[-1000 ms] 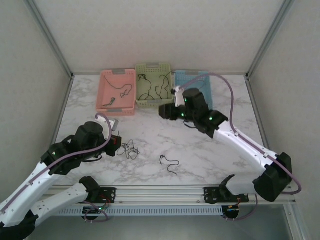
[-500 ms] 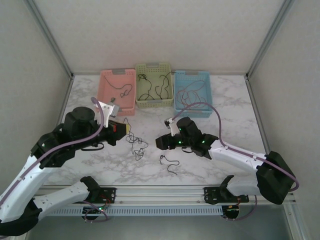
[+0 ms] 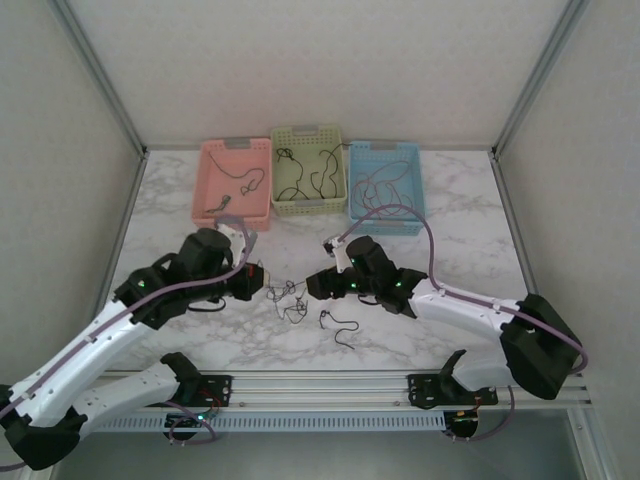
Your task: Untangle the cables
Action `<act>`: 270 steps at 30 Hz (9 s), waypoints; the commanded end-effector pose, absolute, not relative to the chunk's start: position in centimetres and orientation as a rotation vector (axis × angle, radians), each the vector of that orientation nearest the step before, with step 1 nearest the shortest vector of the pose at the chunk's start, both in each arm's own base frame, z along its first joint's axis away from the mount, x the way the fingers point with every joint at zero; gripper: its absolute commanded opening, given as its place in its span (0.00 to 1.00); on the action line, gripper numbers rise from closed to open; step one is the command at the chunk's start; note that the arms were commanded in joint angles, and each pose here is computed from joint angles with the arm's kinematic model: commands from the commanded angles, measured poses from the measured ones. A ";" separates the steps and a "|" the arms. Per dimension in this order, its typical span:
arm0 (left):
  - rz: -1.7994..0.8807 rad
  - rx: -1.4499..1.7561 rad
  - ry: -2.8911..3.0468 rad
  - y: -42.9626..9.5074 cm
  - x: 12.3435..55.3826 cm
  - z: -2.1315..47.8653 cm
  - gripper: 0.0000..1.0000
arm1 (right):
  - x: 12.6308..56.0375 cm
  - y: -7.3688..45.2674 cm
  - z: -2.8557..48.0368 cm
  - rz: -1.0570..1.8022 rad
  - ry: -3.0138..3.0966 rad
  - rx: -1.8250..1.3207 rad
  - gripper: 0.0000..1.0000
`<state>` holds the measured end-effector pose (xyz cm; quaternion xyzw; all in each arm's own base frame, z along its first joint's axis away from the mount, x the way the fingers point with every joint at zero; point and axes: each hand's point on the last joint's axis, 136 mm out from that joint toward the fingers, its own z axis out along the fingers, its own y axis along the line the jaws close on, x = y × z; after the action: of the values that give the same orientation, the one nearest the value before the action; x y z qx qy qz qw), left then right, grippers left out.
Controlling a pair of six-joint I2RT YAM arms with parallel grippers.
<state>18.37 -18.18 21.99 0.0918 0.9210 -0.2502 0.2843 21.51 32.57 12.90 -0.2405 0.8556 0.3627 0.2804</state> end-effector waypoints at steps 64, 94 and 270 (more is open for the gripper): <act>-0.291 -0.215 2.194 -3.0 14.7 31.0 0.00 | 31.3 14.1 11.3 0.600 2.459 0.186 0.00; -0.367 -0.117 2.245 -6.6 16.4 29.2 0.00 | 35.3 16.1 36.8 1.036 1.921 0.084 0.00; -0.629 0.094 2.321 -27.2 50.7 31.8 0.66 | 25.1 10.7 13.3 0.447 2.115 0.049 0.44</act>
<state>53.34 -28.18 23.54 0.0161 0.9266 -0.2092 0.3121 25.04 10.78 13.69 0.0110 0.8621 0.1763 0.4750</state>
